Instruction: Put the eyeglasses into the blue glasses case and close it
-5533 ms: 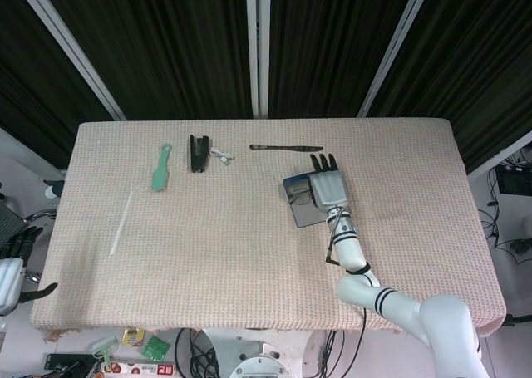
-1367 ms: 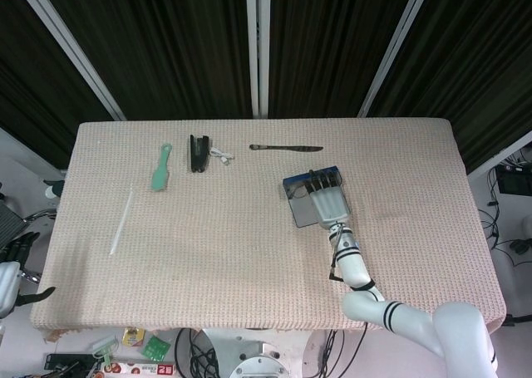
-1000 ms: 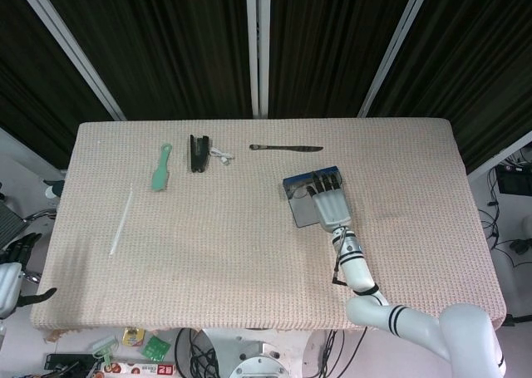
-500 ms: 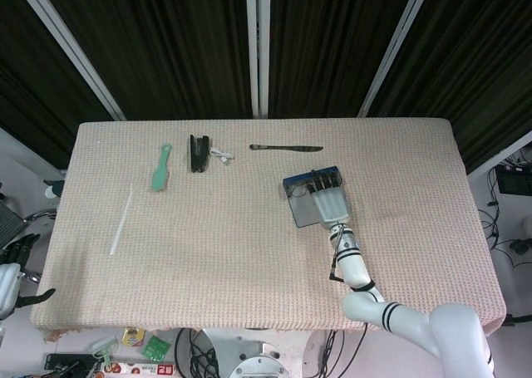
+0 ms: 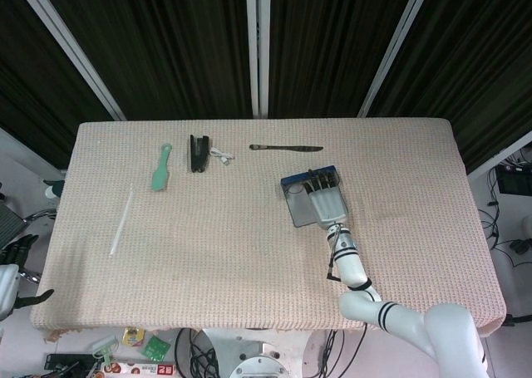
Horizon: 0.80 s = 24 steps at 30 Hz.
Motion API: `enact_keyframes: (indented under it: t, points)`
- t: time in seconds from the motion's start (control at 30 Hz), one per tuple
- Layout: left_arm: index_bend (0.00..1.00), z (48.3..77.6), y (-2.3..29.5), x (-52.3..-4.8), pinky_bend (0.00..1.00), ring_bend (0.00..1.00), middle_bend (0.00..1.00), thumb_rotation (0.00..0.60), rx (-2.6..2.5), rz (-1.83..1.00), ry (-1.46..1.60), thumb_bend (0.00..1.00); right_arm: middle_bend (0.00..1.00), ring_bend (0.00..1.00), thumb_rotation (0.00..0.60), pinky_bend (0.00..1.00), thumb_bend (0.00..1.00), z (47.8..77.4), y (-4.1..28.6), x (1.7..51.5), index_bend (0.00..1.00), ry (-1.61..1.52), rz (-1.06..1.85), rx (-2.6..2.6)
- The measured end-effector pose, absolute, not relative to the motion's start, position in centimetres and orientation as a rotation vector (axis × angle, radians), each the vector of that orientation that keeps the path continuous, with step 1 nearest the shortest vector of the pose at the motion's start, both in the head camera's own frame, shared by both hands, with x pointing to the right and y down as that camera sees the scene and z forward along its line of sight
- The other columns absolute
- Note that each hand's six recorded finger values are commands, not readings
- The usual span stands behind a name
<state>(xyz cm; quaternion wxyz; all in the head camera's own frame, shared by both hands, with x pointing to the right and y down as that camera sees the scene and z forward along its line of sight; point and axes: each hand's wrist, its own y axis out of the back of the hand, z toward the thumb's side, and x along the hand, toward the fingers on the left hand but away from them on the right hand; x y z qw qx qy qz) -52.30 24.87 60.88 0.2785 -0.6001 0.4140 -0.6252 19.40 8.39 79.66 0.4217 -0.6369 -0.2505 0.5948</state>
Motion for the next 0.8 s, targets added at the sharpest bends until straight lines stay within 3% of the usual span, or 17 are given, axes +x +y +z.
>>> enact_keyframes:
  t: [0.33, 0.43, 0.5, 0.67, 0.8]
  points:
    - [0.08, 60.8, 24.8, -52.0, 0.24, 0.08, 0.06, 0.600, -1.614, -1.667, 1.113, 0.00, 0.00, 0.00, 0.600, 0.00, 0.94, 77.0, 9.1, 20.3, 0.11, -0.675, 1.416, -1.607]
    - [0.08, 60.7, 24.8, -51.9, 0.24, 0.08, 0.06, 0.600, -1.614, -1.662, 1.111, 0.00, 0.00, 0.00, 0.600, 0.00, 0.78, 75.8, 9.4, 21.6, 0.09, -0.677, 1.398, -1.614]
    - [0.08, 60.6, 24.7, -51.8, 0.24, 0.08, 0.06, 0.600, -1.614, -1.659, 1.108, 0.00, 0.00, 0.00, 0.600, 0.00, 0.54, 75.1, 9.6, 22.8, 0.09, -0.660, 1.392, -1.606]
    - [0.08, 60.7, 24.6, -51.2, 0.24, 0.08, 0.06, 0.600, -1.622, -1.649, 1.098, 0.00, 0.00, 0.00, 0.600, 0.00, 0.22, 74.8, 11.6, 26.2, 0.06, -0.573, 1.425, -1.593]
    - [0.08, 60.9, 24.4, -50.8, 0.24, 0.08, 0.06, 0.600, -1.629, -1.646, 1.088, 0.00, 0.00, 0.00, 0.600, 0.00, 0.18, 75.1, 12.5, 26.9, 0.05, -0.559, 1.441, -1.598]
